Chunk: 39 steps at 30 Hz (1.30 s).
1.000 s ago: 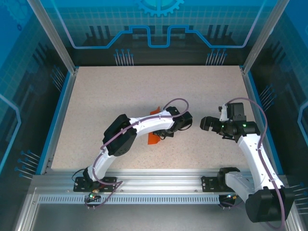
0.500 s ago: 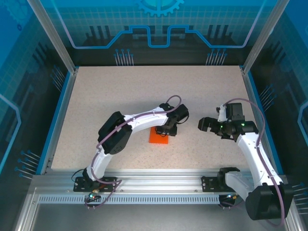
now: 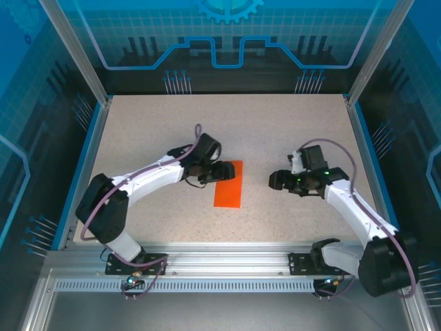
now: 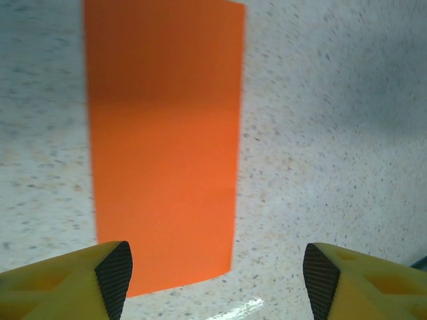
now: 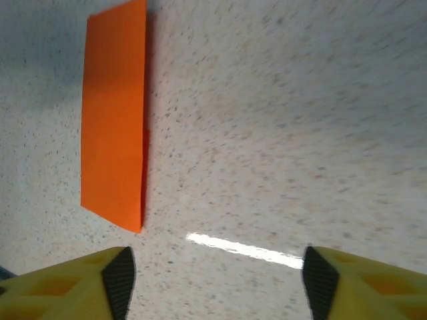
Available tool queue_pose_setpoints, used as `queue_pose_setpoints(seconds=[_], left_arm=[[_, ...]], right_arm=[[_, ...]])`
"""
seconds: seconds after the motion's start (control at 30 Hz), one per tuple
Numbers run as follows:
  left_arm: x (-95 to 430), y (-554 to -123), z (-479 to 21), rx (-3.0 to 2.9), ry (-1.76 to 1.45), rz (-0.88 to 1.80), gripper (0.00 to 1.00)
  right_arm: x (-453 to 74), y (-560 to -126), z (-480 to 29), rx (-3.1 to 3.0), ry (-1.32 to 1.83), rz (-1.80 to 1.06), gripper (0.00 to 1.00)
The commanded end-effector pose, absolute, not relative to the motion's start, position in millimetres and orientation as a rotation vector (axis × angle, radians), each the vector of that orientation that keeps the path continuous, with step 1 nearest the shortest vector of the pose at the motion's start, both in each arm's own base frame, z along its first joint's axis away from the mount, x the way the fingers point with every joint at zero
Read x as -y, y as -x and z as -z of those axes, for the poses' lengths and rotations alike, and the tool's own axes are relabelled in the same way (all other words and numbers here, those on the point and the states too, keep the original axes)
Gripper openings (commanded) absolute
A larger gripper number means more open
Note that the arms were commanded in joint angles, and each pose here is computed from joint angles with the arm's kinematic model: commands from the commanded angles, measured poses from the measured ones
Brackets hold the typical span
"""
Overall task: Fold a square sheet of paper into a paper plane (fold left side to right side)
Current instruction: Turn over the paper at the center of the table, then third fold the triangle at the center of the table.
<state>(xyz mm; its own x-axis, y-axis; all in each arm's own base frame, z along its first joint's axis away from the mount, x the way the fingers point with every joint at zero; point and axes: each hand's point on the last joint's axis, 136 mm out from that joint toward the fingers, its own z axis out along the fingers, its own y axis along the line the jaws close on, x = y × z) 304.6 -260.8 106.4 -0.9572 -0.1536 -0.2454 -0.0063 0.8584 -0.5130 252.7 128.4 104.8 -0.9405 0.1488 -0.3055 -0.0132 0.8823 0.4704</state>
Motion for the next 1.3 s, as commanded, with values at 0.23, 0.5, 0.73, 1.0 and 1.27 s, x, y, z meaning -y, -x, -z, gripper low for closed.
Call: queue_pose_setpoints(seconds=[0.23,0.5,0.73,1.0,1.27], left_arm=[[233,-296,-88,-2.662,0.246,1.137,0.76],[236,-290,-65,-2.723,0.280,1.164,0.76],[235,-289,-52,-2.775,0.302,1.137,0.76],[236,-286,-45,-2.810,0.314,1.144,0.77],[244,-284,-40,-2.836,0.306,1.201,0.77]], right_arm=[[-208,-309,-88,-2.684,0.010,-0.741,0.30],[-241,-349,-65,-2.709,0.039,-0.774,0.18],[-251,-360,-47,-2.760,0.074,-0.732,0.17],[-252,-366,-26,-2.813,0.110,-0.685,0.16],[-243,-361,-5,-2.888,0.171,-0.584,0.16]])
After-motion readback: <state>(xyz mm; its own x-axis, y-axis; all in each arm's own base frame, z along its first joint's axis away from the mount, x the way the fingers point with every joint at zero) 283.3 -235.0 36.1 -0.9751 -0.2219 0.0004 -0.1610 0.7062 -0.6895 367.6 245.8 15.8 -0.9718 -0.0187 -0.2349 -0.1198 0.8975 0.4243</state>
